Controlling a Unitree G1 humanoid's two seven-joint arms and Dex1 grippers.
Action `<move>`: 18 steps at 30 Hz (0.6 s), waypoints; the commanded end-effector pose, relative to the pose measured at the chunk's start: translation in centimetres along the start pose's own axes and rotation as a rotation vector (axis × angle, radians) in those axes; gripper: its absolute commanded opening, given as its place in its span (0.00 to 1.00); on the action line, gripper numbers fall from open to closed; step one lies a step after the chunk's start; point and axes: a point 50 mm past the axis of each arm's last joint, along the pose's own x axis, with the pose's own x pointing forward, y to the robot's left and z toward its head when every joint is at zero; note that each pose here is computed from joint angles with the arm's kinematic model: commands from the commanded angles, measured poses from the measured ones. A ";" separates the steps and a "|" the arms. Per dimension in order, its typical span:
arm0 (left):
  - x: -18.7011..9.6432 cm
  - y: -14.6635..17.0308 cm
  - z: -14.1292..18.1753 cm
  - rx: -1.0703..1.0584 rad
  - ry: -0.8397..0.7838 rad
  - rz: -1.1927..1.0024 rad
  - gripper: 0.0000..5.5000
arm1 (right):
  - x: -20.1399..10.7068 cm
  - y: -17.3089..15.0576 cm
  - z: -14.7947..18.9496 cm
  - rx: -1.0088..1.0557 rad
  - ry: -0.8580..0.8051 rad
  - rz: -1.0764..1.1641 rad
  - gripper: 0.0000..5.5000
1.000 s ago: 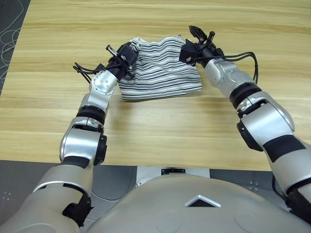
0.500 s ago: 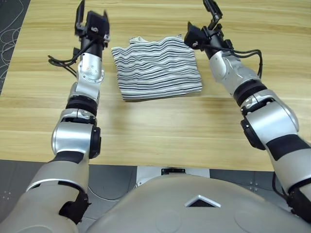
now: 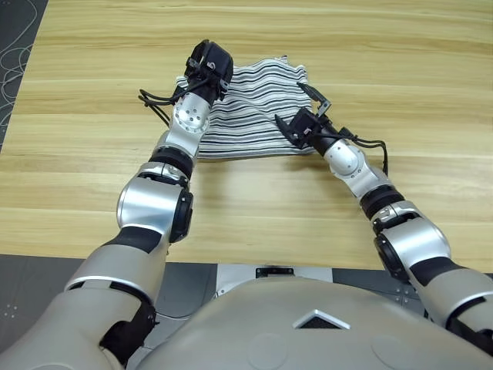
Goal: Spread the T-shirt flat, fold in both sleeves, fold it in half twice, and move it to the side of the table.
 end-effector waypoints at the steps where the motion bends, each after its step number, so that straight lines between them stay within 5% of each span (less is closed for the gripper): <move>1: -0.7 -0.2 -1.8 0.036 0.079 -0.030 0.51 | -0.3 -0.6 -1.1 -0.065 0.072 0.045 0.76; 10: -3.6 -4.0 -6.0 0.232 0.218 -0.339 0.51 | -0.6 -2.2 -1.7 -0.181 0.108 0.124 0.76; 18: -7.0 -6.2 -5.7 0.335 -0.072 -0.559 0.51 | -2.5 -3.7 -2.2 -0.212 0.102 0.182 0.76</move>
